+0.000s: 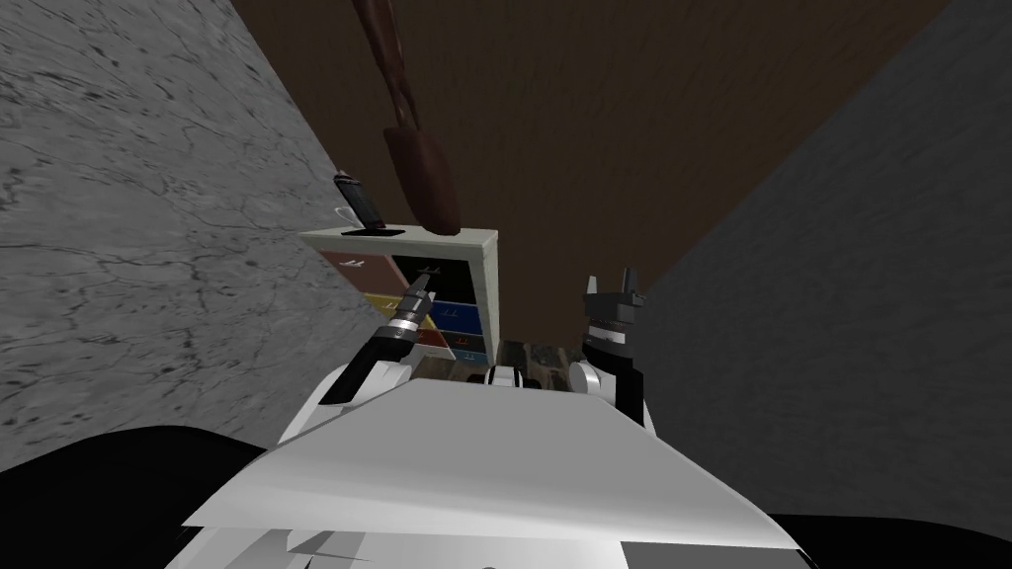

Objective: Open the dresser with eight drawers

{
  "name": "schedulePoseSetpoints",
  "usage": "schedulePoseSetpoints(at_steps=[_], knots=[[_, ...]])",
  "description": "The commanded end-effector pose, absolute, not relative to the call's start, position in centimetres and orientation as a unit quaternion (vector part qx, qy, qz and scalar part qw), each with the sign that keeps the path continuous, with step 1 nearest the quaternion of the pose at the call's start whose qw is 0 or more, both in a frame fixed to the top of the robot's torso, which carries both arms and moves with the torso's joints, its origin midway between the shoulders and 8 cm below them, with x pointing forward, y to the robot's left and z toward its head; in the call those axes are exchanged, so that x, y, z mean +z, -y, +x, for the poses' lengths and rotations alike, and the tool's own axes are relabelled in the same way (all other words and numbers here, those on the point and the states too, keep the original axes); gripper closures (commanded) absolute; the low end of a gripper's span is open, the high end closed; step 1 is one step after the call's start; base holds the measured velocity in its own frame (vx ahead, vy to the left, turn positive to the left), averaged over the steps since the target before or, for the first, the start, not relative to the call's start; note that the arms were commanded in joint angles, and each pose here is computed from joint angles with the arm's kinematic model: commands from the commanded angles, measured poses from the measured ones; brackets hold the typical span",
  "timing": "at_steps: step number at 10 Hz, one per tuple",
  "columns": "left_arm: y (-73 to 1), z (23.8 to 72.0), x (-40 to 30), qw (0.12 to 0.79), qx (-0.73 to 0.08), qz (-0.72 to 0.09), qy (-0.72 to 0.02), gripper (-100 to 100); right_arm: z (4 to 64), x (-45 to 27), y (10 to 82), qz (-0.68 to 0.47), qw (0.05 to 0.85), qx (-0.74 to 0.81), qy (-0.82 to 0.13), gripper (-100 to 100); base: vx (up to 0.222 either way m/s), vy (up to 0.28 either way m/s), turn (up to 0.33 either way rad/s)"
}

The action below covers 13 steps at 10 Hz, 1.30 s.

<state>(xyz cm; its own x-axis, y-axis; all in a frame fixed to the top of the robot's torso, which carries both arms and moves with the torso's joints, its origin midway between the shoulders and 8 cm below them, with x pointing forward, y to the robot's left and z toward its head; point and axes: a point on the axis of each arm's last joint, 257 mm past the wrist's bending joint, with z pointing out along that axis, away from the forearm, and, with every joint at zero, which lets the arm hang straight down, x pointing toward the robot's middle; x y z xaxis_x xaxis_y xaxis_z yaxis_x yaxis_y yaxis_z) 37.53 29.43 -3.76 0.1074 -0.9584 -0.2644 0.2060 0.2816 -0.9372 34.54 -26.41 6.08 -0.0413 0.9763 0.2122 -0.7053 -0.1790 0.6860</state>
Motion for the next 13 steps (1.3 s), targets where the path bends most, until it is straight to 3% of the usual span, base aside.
schedulePoseSetpoints(at_steps=[1,6,7,13], knots=[[-28.9,37.1,-2.5,0.634,-0.458,-0.383,-0.491,-100,34.5,6.1,26.4,0.332,0.607,0.692,-0.204,0,0.068,-0.032,-0.035],[-28.9,36.7,-1.6,0.636,-0.458,-0.381,-0.491,-100,34.5,6.1,26.4,0.332,0.607,0.692,-0.204,0,0.07,-0.007,-0.005],[-28.9,37.0,-2.2,0.635,-0.458,-0.382,-0.491,100,34.5,6.1,26.4,0.332,0.607,0.692,-0.204,0,-0.057,0.01,0.006],[-28.6,36.6,-0.5,0.636,-0.467,-0.372,-0.488,100,34.5,6.1,26.4,0.332,0.607,0.692,-0.204,0,-0.132,0.004,0.016]])
